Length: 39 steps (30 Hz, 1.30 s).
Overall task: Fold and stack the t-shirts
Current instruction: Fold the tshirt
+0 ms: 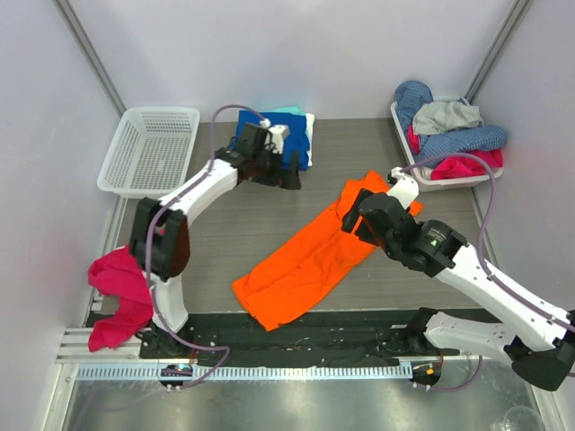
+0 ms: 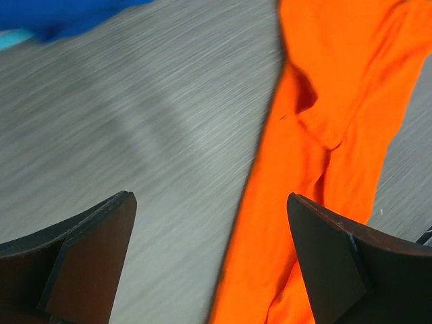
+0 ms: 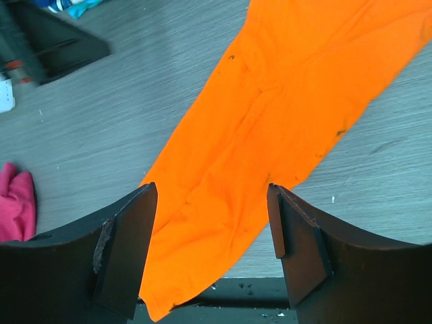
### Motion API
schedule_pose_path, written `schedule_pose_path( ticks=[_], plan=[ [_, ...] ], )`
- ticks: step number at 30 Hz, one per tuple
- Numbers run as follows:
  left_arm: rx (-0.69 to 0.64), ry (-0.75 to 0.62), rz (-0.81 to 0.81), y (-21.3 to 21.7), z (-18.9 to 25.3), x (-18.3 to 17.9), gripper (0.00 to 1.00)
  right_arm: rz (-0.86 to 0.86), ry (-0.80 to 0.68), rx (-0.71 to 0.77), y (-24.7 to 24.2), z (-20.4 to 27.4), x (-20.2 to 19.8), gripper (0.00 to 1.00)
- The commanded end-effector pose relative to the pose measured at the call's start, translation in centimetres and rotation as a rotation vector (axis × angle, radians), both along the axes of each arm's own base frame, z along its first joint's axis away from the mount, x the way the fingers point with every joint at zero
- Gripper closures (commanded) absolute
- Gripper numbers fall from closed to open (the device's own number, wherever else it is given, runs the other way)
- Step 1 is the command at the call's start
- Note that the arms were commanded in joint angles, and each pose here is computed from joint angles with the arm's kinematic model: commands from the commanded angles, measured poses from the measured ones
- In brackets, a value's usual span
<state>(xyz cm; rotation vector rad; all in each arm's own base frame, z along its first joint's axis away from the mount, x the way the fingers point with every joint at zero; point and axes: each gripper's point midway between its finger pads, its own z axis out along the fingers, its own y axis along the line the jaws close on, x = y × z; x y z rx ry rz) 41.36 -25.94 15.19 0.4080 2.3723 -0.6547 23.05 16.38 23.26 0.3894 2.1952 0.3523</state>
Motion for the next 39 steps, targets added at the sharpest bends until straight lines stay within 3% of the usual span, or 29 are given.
schedule_pose_path(
  ticks=[1, 11, 24, 32, 35, 38, 39],
  plan=[
    [-0.076, -0.011, -0.174, -6.4, -0.3, 1.0, 0.00, -0.093, -0.030, 0.001, -1.8, 0.5, 0.1, 0.26],
    [-0.288, 0.102, -0.330, -15.5, -3.0, 1.8, 0.00, -0.092, -0.030, 0.019, -2.1, 0.8, -0.4, 0.26],
    [-0.315, 0.251, -0.410, -22.3, -8.0, -1.4, 0.00, -0.111, -0.062, 0.048, -3.3, 2.0, -0.9, 0.26],
    [-0.256, 0.311, -0.396, -22.2, -11.4, -2.5, 0.00, -0.122, -0.075, 0.051, -3.9, 2.6, -1.1, 0.26],
    [-0.244, 0.326, -0.391, -22.0, -12.4, -2.6, 0.15, -0.126, -0.076, 0.049, -4.1, 2.6, -1.1, 0.26],
    [-0.242, 0.342, -0.380, -22.0, -13.0, -2.4, 0.48, -0.131, -0.077, 0.049, -4.3, 2.6, -1.2, 0.26],
    [-0.244, 0.347, -0.379, -21.9, -13.1, -2.4, 0.64, -0.133, -0.077, 0.050, -4.4, 2.6, -1.3, 0.26]
  ],
)
